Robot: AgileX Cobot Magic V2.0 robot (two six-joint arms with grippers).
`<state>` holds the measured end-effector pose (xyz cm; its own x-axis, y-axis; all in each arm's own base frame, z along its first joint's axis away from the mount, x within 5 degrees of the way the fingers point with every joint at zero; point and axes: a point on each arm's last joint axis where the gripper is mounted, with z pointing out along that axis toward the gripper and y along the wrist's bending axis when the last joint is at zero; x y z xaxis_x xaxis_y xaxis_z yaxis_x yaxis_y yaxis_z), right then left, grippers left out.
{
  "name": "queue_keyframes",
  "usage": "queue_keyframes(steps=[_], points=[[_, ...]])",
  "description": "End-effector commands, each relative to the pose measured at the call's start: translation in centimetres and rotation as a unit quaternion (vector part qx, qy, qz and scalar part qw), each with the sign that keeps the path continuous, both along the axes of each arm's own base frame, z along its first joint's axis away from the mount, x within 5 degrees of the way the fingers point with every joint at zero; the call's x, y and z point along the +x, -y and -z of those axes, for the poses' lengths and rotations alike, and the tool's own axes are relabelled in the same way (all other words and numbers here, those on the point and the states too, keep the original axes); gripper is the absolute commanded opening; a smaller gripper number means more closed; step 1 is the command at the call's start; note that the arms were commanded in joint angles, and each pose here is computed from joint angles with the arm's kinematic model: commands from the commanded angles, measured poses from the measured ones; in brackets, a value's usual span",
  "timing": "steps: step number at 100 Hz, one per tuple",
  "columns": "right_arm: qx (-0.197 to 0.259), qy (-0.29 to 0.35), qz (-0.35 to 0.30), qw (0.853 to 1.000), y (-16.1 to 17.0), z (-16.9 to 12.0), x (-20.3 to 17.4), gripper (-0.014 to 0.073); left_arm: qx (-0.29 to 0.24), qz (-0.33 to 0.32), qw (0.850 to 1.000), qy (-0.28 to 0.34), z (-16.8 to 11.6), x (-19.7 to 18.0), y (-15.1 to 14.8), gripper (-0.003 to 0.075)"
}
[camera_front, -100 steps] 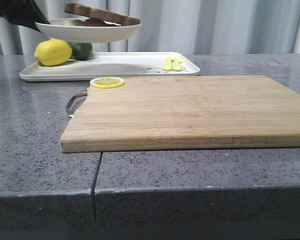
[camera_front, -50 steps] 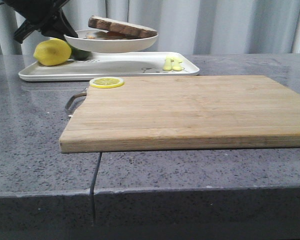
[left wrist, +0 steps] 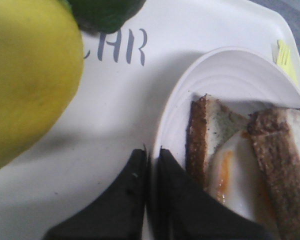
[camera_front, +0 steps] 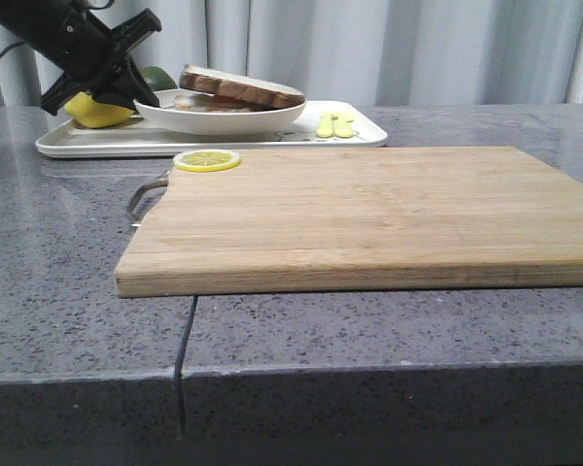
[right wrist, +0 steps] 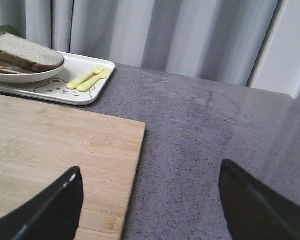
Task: Place bread and move sandwich to tray
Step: 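Lower the plate onto the tray and open the left gripper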
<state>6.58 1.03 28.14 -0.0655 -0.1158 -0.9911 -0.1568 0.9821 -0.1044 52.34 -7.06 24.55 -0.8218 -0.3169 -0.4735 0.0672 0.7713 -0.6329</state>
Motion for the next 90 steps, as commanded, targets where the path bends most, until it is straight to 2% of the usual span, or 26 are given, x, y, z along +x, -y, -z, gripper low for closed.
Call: queue_keyframes(steps=[1, 34, 76, 83, 90], points=[[0.006, 0.050, 0.006, 0.999, 0.1, -1.6, 0.0, 0.0552, -0.042, -0.016, 0.997, 0.063, -5.2, -0.6, 0.4, -0.0019], [0.006, 0.050, 0.006, 0.999, 0.1, -1.6, 0.0, 0.0552, -0.049, -0.016, 0.998, 0.046, -3.6, 0.0, 0.5, -0.0019], [0.006, 0.050, 0.006, 0.999, 0.1, -1.6, 0.0, 0.0552, -0.052, -0.015, 0.998, 0.045, -3.6, 0.0, 0.6, -0.0015], [0.006, 0.050, 0.006, 0.999, 0.1, -1.6, 0.0, 0.0552, -0.052, -0.015, 0.998, 0.045, -3.6, 0.0, 0.6, 0.0010], [0.006, 0.050, 0.006, 0.999, 0.1, -1.6, 0.0, 0.0552, -0.052, -0.015, 0.998, 0.045, -3.6, -0.1, 0.6, 0.0072]])
